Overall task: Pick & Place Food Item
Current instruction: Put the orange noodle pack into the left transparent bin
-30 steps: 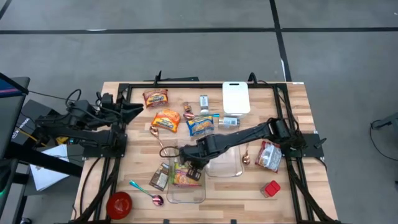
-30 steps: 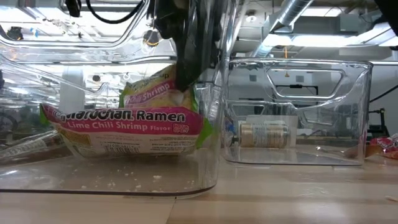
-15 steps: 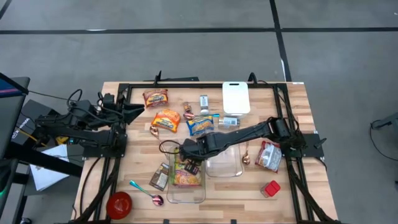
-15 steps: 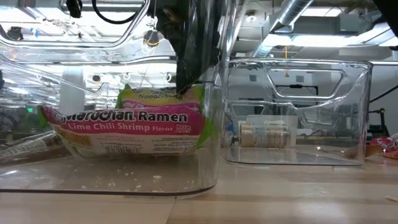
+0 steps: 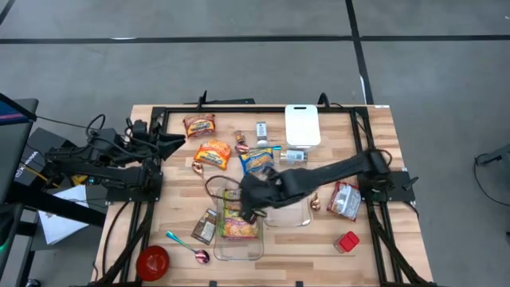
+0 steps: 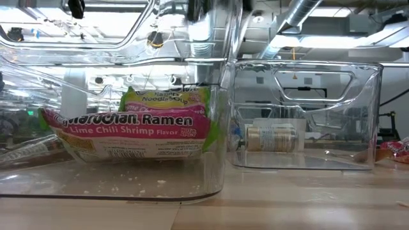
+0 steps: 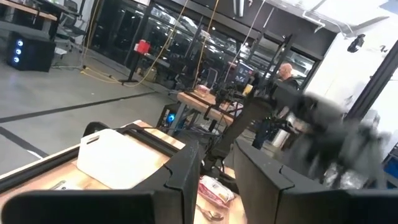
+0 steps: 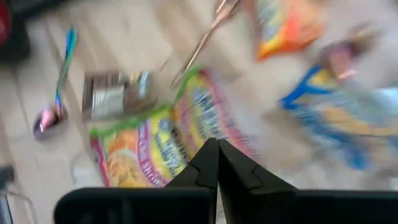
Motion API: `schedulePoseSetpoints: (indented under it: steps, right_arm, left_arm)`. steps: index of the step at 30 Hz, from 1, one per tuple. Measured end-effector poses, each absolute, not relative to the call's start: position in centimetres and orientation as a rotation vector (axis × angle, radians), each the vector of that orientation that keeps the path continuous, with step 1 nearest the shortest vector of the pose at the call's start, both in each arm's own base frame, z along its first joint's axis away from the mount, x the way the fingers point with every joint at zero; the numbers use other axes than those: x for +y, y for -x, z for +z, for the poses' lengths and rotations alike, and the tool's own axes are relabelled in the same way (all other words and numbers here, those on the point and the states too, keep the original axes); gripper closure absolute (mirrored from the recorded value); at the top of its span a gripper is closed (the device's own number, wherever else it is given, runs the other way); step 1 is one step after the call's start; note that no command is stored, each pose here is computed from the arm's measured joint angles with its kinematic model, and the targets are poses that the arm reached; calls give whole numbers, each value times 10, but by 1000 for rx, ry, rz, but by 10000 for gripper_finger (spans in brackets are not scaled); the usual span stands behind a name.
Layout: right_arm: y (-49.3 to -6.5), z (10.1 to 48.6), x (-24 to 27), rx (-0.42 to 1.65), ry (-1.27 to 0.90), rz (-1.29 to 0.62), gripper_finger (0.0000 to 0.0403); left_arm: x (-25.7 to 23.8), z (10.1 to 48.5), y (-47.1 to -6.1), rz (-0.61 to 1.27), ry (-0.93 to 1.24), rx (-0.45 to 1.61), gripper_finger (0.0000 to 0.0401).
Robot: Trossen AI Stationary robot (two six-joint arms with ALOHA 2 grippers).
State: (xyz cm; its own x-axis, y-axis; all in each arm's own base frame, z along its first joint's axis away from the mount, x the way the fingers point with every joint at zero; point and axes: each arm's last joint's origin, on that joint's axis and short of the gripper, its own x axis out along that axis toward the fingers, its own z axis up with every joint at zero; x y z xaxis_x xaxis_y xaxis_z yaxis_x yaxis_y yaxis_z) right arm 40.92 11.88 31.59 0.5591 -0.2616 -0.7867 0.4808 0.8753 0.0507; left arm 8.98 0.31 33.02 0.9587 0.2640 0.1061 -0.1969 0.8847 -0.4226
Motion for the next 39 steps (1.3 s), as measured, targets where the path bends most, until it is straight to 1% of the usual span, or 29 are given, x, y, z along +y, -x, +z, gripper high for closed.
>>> schedulePoseSetpoints:
  steps: [3, 7, 11, 14, 17, 22, 25, 28, 31, 34, 37, 39]
  right_arm:
    - [-374, 357, 125, 731, -267, -535, 403]
    - [-325, 396, 127, 588, -261, -631, 403]
    - [-279, 429, 121, 468, -284, -680, 403]
    - [-257, 447, 117, 381, -299, -695, 403]
    - [-243, 458, 113, 316, -276, -713, 403]
    - [-226, 472, 94, 290, -251, -734, 403]
    - [-217, 480, 79, 275, -254, -760, 403]
    - [-208, 488, 62, 259, -251, -796, 400]
    - [-199, 494, 47, 242, -255, -836, 388]
    - [-190, 499, 36, 226, -270, -869, 372]
    - [-185, 500, 32, 222, -275, -881, 359]
    - [-185, 500, 32, 222, -276, -881, 353]
  left_arm:
    - [2, 329, -90, 189, 417, -135, 309]
    - [0, 324, -95, 152, 420, -77, 307]
    - [0, 319, -108, 201, 444, -36, 295]
    - [1, 317, -122, 275, 439, -24, 278]
    - [3, 312, -140, 417, 445, -23, 255]
    - [21, 290, -164, 680, 566, 35, 201]
    - [40, 274, -175, 779, 635, 108, 169]
    - [63, 259, -179, 852, 703, 182, 150]
    - [88, 249, -180, 886, 766, 237, 145]
    - [113, 238, -176, 896, 803, 305, 151]
    - [132, 227, -171, 862, 853, 370, 163]
    - [141, 220, -169, 805, 900, 422, 170]
